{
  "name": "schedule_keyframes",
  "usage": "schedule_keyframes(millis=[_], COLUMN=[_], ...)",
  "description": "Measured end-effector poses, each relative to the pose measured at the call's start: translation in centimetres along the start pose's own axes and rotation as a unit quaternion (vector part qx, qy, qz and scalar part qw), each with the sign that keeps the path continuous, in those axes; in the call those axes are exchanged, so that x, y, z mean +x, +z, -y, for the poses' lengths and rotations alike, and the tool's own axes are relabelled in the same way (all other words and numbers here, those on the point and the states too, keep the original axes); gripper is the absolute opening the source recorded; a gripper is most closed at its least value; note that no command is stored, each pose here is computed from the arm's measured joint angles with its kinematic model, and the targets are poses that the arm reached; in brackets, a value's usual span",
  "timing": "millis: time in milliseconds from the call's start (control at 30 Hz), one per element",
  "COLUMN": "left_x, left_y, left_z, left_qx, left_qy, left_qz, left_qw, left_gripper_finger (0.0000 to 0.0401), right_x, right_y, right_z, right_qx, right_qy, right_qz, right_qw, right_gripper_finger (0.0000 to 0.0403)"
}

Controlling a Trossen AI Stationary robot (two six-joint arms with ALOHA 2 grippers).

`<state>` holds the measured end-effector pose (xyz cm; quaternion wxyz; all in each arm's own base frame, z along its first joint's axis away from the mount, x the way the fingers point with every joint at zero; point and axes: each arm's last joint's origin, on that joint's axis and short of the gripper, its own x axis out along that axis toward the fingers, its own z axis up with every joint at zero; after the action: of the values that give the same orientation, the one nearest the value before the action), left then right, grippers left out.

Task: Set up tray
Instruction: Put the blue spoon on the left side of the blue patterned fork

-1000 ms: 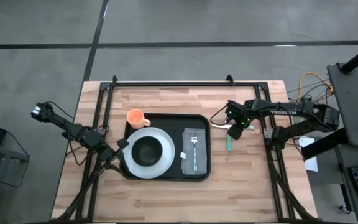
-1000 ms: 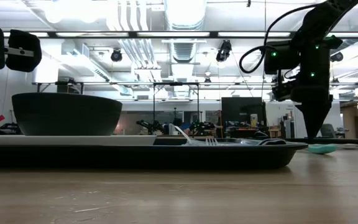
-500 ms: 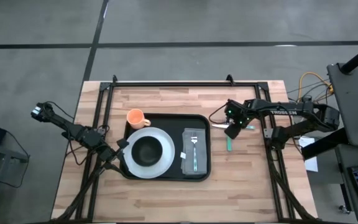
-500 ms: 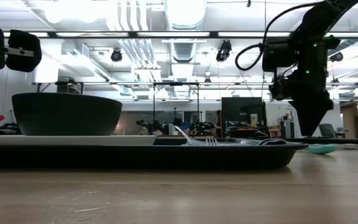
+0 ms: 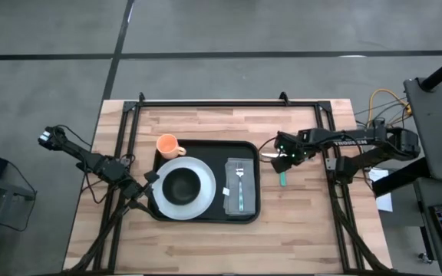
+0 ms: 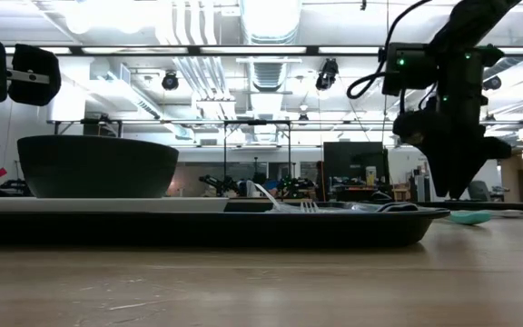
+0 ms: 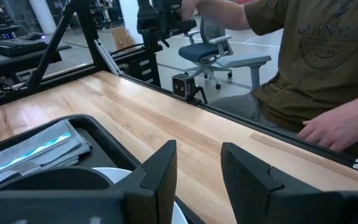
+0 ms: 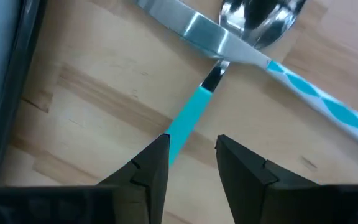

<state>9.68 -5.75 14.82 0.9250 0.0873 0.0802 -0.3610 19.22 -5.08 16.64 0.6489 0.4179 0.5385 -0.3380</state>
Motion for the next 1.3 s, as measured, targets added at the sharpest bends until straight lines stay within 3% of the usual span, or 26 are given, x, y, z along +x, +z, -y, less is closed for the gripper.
schedule_keyframes(millis=[867, 1133, 1300], left_x=[0.0, 0.0, 0.0], left_y=[0.0, 0.0, 0.0], left_z=[0.0, 0.0, 0.0], left_qx=[0.000, 0.000, 0.000], left_qy=[0.000, 0.000, 0.000], left_qz=[0.000, -0.001, 0.000], left_qw=[1.000, 1.000, 1.000], left_gripper_finger=[0.0107, 0.0107, 0.0107], right_x=[1.3, 5.0, 5.5], right_y=[-1.5, -0.9, -0.3], right_z=[-1.3, -1.9, -2.7], right_qx=[0.073, 0.060, 0.030], right_qy=[0.008, -0.074, -0.101], right_qz=[0.031, -0.016, -0.022], right_qw=[0.997, 0.995, 0.994], right_gripper_finger=[0.0124, 0.0123, 0.0114])
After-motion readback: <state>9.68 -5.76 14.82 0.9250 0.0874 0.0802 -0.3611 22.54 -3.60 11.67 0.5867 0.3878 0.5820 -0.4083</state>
